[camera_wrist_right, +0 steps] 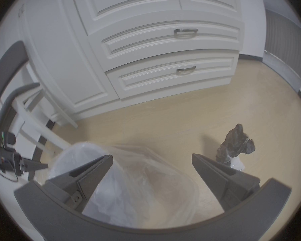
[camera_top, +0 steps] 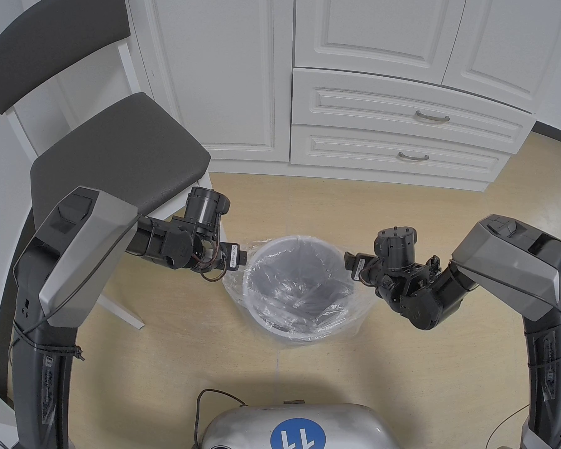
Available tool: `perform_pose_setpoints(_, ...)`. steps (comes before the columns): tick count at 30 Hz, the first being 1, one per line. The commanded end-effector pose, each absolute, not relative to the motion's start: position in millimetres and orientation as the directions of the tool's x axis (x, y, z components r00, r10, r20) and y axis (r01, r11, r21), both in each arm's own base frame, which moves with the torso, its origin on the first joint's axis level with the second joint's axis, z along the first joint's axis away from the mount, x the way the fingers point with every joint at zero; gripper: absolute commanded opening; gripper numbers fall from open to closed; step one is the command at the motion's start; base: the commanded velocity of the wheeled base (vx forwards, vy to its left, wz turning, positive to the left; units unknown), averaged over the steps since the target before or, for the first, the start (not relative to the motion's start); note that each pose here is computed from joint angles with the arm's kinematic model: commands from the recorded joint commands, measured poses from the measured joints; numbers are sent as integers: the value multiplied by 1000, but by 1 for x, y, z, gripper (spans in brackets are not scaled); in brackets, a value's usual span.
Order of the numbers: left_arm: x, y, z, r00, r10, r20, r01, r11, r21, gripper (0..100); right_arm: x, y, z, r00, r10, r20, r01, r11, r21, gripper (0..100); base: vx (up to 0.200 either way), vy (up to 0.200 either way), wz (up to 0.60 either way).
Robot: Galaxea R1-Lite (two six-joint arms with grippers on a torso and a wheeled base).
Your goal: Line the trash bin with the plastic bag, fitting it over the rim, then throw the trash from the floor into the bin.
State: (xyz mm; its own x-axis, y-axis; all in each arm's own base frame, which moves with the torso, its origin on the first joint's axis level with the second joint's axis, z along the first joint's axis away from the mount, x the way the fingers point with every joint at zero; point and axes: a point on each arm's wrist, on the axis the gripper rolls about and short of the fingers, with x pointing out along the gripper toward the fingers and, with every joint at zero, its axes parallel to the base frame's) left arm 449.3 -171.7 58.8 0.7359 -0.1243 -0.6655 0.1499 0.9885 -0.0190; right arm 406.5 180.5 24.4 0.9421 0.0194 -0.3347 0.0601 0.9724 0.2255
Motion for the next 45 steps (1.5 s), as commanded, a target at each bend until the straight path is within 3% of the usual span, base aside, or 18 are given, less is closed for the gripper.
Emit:
perform_pose_setpoints(1,435,-160,65,719,-105,-687,190,981,49,100,382,178,31,927,30,-373,15,993,117,100,0,0,0)
perform_pose_setpoints(3,428,-146,68,712,-95,-695,221,971,94,100,365,171,33,917,29,-398,-21,999,26,100,0,0,0)
perform_pose_setpoints(6,426,-144,67,721,-102,-685,234,967,102,100,352,168,37,907,42,-420,-52,999,-12,100,0,0,0)
perform_pose_setpoints(10,427,-141,59,732,-111,-673,257,959,122,100,312,164,26,840,145,-523,-230,968,-102,100,0,0,0)
perform_pose_setpoints(14,426,-142,58,737,-114,-666,261,957,126,100,303,177,6,791,201,-578,-320,941,-111,100,0,0,0)
perform_pose_setpoints(28,429,-143,58,762,-122,-636,256,959,122,100,332,210,-60,759,199,-620,-243,970,14,100,0,0,0)
perform_pose_setpoints(45,431,-143,56,774,-125,-621,252,960,121,100,392,181,-49,855,94,-510,-44,993,108,100,0,0,0)
